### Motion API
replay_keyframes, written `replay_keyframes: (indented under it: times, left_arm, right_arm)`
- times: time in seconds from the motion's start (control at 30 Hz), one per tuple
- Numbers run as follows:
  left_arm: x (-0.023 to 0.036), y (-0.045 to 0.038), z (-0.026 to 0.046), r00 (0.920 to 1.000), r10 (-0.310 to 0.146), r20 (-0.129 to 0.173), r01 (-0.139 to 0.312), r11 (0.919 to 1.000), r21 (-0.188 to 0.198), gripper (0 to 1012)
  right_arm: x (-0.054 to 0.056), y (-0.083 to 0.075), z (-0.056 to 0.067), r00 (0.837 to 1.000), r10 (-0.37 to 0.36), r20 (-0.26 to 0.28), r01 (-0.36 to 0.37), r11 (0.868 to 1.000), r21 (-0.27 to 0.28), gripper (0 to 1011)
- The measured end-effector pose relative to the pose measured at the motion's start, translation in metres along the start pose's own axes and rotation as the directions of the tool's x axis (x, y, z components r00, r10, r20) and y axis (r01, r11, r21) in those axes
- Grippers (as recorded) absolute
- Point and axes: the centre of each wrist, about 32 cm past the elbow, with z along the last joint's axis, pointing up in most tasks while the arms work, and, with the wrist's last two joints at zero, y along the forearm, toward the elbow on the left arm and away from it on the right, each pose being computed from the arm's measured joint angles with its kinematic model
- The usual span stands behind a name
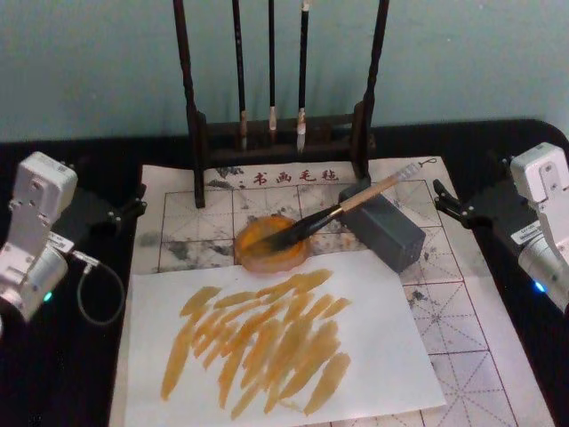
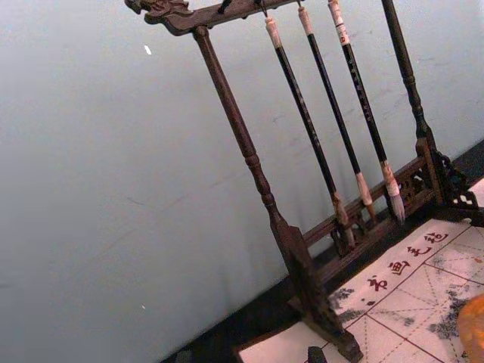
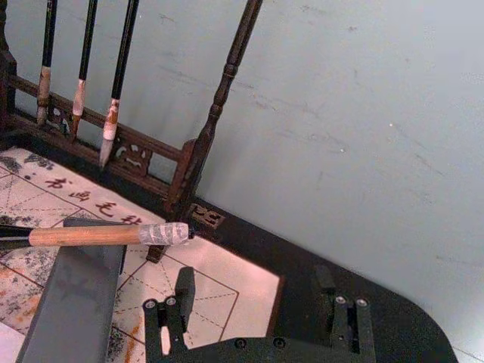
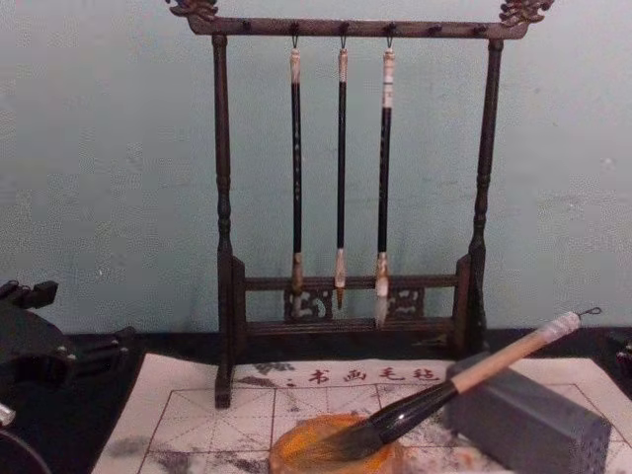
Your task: Pick up the brush from the inkstone, write on the paper, then place the brush back to its original position.
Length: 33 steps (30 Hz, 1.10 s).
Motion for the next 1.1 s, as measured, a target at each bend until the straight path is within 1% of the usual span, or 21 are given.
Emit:
replay_keyframes:
  times: [0.63, 0.77, 0.8, 0.9, 0.93, 0.97, 1.0, 1.03, 1.1]
  left_arm:
    - [0.0000, 0.0000, 0.0000, 1.0000, 0.000, 0.000, 0.000, 1.0000, 0.000, 1001]
    - [0.0000, 0.0000, 0.0000, 1.0000, 0.000, 0.000, 0.000, 1.0000, 0.000, 1001]
    - [0.0000, 0.0000, 0.0000, 1.0000, 0.000, 0.000, 0.000, 1.0000, 0.000, 1001]
    - [0.0000, 0.0000, 0.0000, 1.0000, 0.000, 0.000, 0.000, 1.0000, 0.000, 1001]
    - [0.0000, 0.0000, 0.0000, 1.0000, 0.000, 0.000, 0.000, 1.0000, 0.000, 1001]
    - [0.0000, 0.0000, 0.0000, 1.0000, 0.000, 0.000, 0.000, 1.0000, 0.000, 1001]
    - [0.0000, 0.0000, 0.0000, 1.0000, 0.000, 0.000, 0.000, 1.0000, 0.000, 1001]
    - [0.0000, 0.0000, 0.0000, 1.0000, 0.000, 0.000, 0.000, 1.0000, 0.000, 1001]
    - [0.0000, 0.0000, 0.0000, 1.0000, 0.000, 0.000, 0.000, 1.0000, 0.000, 1001]
  right_arm:
    - [-0.0001, 0.0002, 0.0001, 1.000, -0.001, -0.002, 0.001, 1.000, 0.001, 1000]
    - [-0.0017, 0.0014, -0.0004, 1.000, -0.002, -0.029, 0.002, 1.000, 0.002, 1000]
    - [-0.0023, 0.0014, -0.0006, 0.999, 0.000, -0.047, 0.001, 1.000, 0.004, 1000]
    - [-0.0031, 0.0013, -0.0009, 0.997, 0.003, -0.074, -0.003, 1.000, 0.007, 1000]
    - [-0.0035, 0.0007, -0.0009, 0.995, 0.009, -0.099, -0.008, 1.000, 0.011, 1000]
    - [-0.0036, 0.0005, -0.0008, 0.994, 0.010, -0.109, -0.009, 1.000, 0.012, 1000]
    - [-0.0038, -0.0003, -0.0006, 0.990, 0.018, -0.137, -0.016, 1.000, 0.018, 1000]
    - [-0.0039, -0.0006, -0.0005, 0.989, 0.020, -0.146, -0.017, 1.000, 0.020, 1000]
    - [-0.0045, -0.0019, 0.0000, 0.982, 0.029, -0.189, -0.024, 0.999, 0.028, 1000]
